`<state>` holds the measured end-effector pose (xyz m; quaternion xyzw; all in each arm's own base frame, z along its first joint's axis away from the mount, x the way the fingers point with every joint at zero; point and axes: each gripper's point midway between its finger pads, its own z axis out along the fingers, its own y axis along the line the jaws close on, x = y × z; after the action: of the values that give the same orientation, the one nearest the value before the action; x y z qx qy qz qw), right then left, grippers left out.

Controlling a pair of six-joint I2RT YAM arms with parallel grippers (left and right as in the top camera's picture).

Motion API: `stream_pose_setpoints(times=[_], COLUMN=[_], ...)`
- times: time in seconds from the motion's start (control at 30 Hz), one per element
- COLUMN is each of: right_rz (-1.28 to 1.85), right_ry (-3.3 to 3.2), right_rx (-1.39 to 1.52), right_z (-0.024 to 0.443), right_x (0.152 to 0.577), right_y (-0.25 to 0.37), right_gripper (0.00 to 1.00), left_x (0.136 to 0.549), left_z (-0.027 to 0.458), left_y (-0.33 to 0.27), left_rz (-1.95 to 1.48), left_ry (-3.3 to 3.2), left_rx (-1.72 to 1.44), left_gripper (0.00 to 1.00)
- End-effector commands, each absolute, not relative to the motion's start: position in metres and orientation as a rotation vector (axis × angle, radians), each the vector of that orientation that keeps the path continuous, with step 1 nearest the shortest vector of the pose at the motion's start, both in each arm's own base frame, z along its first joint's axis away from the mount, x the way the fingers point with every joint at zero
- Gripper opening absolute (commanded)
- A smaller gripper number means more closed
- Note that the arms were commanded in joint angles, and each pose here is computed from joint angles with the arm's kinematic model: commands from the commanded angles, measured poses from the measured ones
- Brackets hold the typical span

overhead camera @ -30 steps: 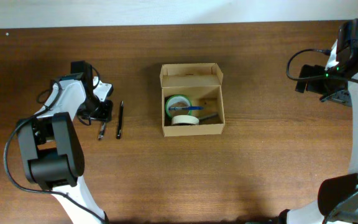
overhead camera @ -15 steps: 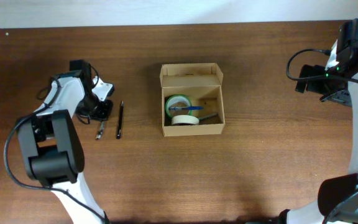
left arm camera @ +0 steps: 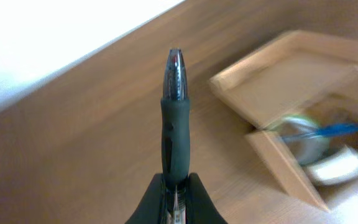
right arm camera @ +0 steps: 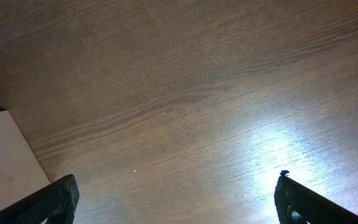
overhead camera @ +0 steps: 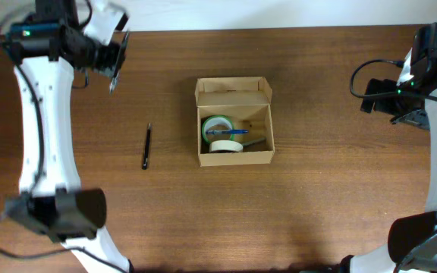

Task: Pack container
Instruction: 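Carry the grey pen into the box and lower it in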

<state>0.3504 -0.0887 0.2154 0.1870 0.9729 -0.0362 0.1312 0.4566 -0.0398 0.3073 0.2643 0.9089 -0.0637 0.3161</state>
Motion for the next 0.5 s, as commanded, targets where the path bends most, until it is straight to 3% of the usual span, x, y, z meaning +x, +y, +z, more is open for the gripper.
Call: stream_pose_setpoints(times=[0.0, 0.23, 0.47], right_rz=[-0.104, -0.104, -0.104], right_ry=[2.823, 2.823, 2.823], right_rx=[0.555, 0.554, 0.555], right_z=[0.215, 0.215, 0.215], right_x=[0.35, 0.35, 0.35], right_y=[-0.091, -0.091, -0.091], right_gripper=[0.99, 0.99, 0.99], left_x=[0.417, 0.38, 0.385], left_z=[0.341, 0.262, 0.181], left_y=[-0.109, -0.188, -0.231], left_rz=[-0.147, -0.139, -0.202], left_ry=[2.168, 2.133, 2.129], left_rx=[1.173, 1.701, 1.873], left_gripper=[0.04, 0.02, 0.02])
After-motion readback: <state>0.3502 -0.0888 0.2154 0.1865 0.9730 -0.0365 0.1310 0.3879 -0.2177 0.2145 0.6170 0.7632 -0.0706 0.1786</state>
